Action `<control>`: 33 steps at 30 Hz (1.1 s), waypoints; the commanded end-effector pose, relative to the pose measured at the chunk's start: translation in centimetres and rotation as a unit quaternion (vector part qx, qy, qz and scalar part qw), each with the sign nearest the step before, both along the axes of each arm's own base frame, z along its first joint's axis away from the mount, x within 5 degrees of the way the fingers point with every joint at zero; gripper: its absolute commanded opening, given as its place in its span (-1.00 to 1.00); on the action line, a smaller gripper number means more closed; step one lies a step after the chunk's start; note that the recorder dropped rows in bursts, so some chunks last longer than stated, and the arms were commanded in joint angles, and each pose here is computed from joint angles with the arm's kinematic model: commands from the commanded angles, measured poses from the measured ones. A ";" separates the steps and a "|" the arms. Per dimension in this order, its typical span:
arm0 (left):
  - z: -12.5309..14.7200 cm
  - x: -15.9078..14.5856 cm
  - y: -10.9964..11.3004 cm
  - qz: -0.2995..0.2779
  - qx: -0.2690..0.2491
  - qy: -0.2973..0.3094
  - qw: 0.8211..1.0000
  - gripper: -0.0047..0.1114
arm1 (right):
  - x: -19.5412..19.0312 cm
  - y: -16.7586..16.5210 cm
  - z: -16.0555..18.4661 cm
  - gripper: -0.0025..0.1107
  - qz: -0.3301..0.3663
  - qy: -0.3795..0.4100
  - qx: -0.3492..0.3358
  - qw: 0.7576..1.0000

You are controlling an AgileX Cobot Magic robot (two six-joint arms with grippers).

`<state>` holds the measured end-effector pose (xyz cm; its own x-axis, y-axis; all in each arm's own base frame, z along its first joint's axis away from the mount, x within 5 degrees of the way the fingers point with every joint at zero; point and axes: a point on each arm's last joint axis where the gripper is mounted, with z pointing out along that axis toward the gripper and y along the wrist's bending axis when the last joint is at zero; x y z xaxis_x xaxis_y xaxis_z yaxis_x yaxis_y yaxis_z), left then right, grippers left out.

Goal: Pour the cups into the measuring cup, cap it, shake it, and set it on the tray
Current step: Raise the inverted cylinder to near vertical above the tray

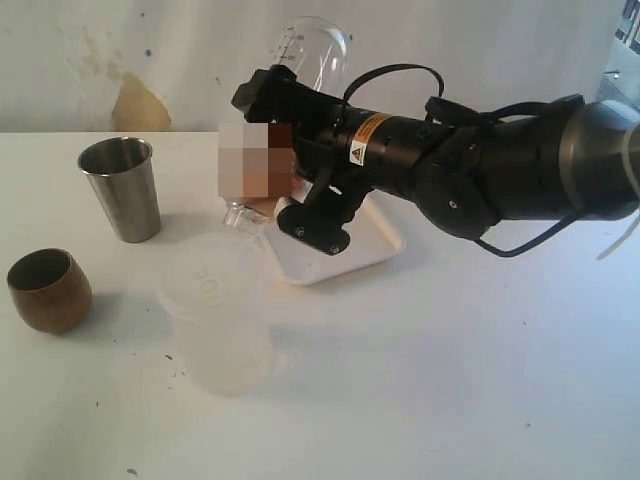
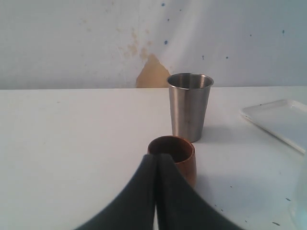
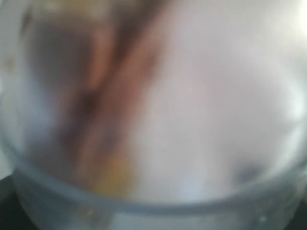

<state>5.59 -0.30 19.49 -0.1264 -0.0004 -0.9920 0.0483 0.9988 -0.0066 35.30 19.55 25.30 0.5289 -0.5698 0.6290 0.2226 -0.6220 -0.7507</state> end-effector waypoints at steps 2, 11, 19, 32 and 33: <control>0.0 0.0 0.0 -0.001 -0.004 -0.006 1.000 -0.92 | -0.1 0.2 1.4 -0.96 0.002 -0.018 0.043 0.999; 0.0 0.0 0.0 -0.001 -0.004 -0.006 1.000 -0.92 | -0.4 0.8 1.7 -0.96 0.013 -0.027 0.055 0.998; 0.0 0.0 0.0 -0.001 -0.004 -0.006 1.000 -0.92 | -0.9 1.6 1.6 -0.96 0.020 -0.011 0.076 0.997; 0.0 0.0 0.0 -0.001 -0.004 -0.006 1.000 -0.92 | -0.9 1.7 1.6 -0.96 0.037 -0.066 -0.003 0.997; 0.0 0.0 0.0 -0.001 -0.004 -0.006 1.000 -0.92 | -0.9 1.7 1.6 -0.96 0.041 -0.069 -0.009 0.997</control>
